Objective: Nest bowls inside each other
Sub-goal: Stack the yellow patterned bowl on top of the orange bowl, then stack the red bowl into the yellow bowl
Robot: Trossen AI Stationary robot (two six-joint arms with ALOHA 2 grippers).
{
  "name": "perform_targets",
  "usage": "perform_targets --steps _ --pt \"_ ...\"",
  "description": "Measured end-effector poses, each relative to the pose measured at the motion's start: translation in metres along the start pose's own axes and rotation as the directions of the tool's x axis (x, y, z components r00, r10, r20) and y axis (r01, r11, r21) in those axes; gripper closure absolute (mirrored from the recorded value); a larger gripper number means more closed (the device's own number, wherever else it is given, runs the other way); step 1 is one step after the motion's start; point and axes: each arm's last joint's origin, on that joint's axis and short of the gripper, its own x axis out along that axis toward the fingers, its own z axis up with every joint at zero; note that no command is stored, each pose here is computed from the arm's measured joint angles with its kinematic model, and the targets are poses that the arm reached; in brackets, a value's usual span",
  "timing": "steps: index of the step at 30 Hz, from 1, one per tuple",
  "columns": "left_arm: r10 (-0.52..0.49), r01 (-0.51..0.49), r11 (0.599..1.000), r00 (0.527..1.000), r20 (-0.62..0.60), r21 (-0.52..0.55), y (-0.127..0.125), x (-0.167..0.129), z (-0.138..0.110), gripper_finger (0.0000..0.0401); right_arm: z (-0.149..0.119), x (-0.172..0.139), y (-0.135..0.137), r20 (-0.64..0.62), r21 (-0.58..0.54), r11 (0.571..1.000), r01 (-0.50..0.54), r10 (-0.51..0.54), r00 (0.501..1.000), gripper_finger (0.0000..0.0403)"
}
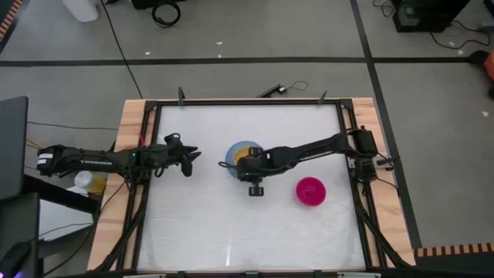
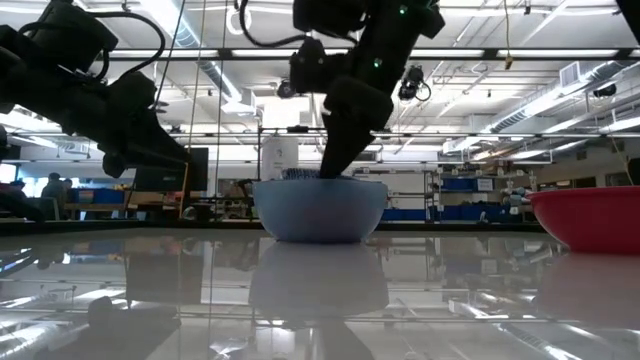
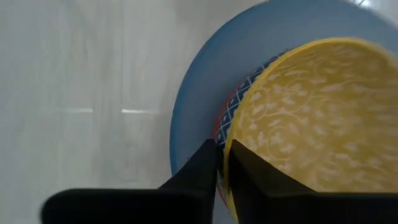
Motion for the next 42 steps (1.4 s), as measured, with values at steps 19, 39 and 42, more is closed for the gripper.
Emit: perform_targets --steps 19,39,42 --pt "0.036 -0.036 0.999 0.999 -0.008 0.032 0.002 0.0 -0.002 0.026 -0.036 -0.091 -0.006 -0.185 0.257 0.931 0.26 -0.217 0.959 0.0245" --pt "0.034 -0.035 0.999 0.999 0.037 0.041 0.001 0.0 0.002 0.026 -0.141 -0.08 0.083 -0.31 0.573 0.806 0.148 0.046 0.95 0.0245" --pt "0.034 -0.035 0.999 0.999 0.036 0.033 0.001 0.0 0.002 0.026 -0.139 -0.076 0.085 -0.3 0.577 0.805 0.14 0.05 0.953 0.0245"
